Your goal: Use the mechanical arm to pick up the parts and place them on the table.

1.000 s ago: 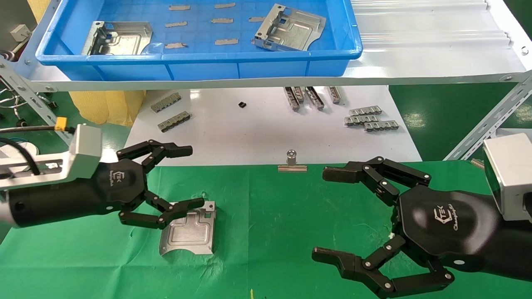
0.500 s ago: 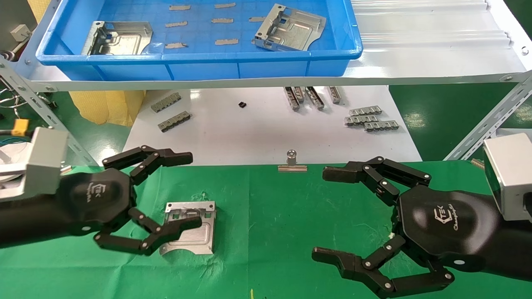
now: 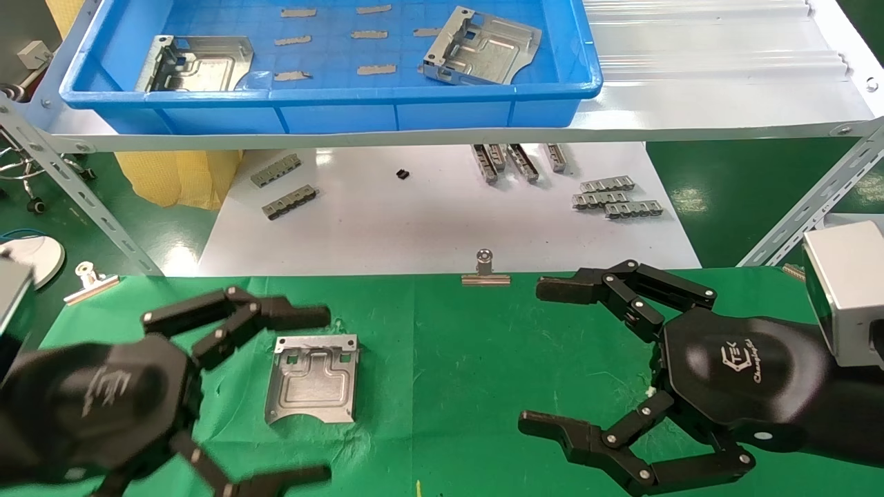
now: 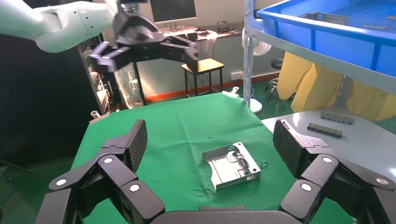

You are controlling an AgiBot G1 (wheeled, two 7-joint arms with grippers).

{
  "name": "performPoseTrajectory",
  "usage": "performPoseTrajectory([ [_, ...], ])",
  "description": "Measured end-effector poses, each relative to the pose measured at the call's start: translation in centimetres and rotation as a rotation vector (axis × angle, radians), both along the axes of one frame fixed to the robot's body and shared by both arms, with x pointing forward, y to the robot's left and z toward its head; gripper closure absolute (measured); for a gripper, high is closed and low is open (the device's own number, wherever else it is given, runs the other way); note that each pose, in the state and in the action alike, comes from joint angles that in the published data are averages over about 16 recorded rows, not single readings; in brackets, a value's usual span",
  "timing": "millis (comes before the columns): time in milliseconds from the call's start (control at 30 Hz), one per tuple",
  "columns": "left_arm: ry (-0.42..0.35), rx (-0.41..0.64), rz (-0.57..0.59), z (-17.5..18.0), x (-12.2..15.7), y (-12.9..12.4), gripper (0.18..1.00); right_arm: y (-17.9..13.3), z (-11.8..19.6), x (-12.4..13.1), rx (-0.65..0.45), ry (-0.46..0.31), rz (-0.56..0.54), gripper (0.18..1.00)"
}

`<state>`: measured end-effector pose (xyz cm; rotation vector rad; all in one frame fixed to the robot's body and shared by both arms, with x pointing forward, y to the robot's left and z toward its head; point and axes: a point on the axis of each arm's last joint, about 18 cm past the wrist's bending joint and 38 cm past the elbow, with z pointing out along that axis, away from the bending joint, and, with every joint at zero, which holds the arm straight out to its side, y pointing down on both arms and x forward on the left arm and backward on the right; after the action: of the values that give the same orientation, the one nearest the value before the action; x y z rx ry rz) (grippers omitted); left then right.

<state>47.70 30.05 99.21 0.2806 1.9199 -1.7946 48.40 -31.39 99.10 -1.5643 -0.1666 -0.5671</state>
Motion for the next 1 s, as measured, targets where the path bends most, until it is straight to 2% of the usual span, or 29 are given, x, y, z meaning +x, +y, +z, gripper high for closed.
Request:
performPoseTrajectory([
  [300, 0.005, 0.005, -0.017, -0.01, -0.95, -0.27, 0.183, 0.00, 0.00, 0.00, 0.000, 0.000, 0.000, 0.179],
  [1000, 0.006, 0.001, -0.004, 0.00, -0.30, -0.08, 0.183, 0.00, 0.00, 0.00, 0.000, 0.000, 0.000, 0.179],
])
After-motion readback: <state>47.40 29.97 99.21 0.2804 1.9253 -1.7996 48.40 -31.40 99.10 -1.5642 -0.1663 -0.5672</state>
